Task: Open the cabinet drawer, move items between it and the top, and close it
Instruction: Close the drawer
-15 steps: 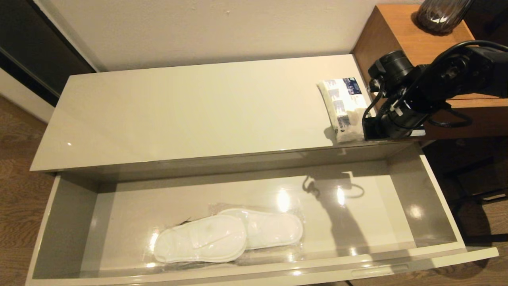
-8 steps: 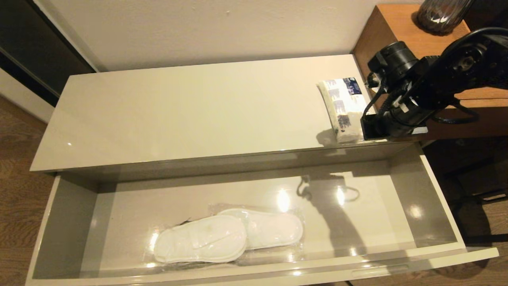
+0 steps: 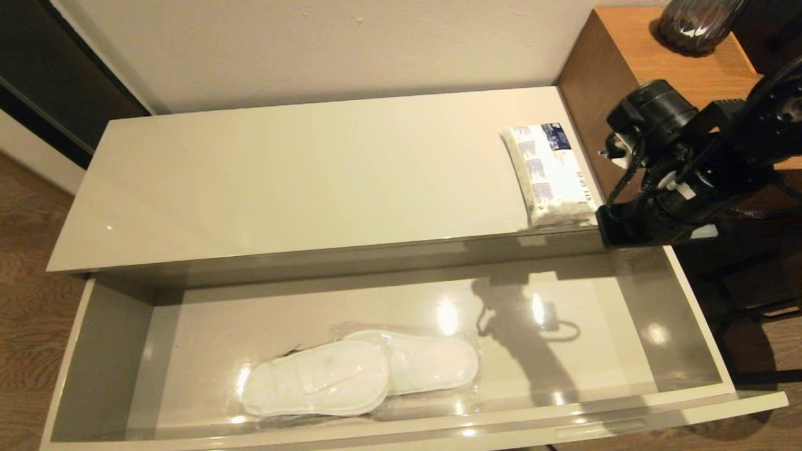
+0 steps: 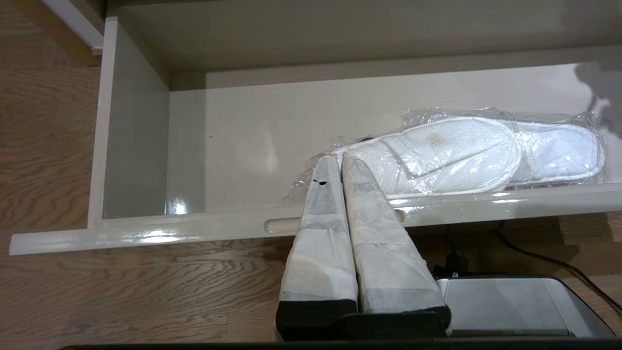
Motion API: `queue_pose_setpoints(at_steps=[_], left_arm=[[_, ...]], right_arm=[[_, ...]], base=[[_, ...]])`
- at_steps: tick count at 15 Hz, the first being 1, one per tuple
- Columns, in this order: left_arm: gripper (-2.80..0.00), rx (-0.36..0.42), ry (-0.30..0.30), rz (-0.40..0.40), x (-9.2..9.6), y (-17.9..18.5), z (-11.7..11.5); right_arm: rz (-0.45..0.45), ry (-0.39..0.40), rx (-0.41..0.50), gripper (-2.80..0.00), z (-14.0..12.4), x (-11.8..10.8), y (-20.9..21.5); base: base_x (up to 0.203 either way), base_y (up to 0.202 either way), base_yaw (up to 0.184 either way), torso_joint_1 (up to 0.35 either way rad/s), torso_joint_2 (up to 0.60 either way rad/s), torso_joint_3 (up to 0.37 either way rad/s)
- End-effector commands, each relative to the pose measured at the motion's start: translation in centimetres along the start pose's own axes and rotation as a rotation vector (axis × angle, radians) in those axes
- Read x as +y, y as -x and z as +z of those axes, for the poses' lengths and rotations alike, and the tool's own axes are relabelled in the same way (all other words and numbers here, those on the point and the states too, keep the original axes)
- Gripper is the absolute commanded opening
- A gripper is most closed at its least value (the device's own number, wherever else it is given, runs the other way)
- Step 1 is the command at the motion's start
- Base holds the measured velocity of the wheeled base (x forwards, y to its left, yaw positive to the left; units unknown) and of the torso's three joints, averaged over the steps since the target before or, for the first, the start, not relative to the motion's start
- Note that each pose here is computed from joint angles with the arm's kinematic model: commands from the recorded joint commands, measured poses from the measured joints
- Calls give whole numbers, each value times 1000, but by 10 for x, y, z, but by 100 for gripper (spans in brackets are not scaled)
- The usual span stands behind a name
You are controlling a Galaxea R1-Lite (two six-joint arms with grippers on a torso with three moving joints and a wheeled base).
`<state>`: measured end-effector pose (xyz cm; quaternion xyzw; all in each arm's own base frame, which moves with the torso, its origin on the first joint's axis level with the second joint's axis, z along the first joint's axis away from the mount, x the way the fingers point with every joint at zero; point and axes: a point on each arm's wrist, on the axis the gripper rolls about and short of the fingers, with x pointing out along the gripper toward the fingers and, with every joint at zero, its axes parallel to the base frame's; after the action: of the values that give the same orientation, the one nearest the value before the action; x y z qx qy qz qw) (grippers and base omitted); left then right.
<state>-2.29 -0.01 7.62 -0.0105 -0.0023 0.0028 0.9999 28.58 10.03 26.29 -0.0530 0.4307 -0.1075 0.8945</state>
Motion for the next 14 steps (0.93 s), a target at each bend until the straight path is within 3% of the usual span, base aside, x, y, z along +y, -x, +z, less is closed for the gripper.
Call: queue_pose_setpoints(at_steps=[1, 6, 9, 11, 14], left_arm=[[-280, 0, 0, 0, 0, 0, 0], [-280, 0, 0, 0, 0, 0, 0], [-280, 0, 0, 0, 0, 0, 0], [-280, 0, 0, 0, 0, 0, 0], [-280, 0, 0, 0, 0, 0, 0]], right_arm=[[15, -24, 12, -280, -22, -16, 19], [92, -135, -2, -280, -69, -27, 33], [140, -121, -17, -280, -129, -33, 31], [202, -138, -78, -280, -172, -53, 49], [179, -195, -39, -280, -220, -70, 35]], base=[[0, 0, 0, 0, 0, 0], [0, 0, 0, 0, 0, 0], [0, 0, 0, 0, 0, 0], [0, 0, 0, 0, 0, 0], [0, 0, 0, 0, 0, 0]])
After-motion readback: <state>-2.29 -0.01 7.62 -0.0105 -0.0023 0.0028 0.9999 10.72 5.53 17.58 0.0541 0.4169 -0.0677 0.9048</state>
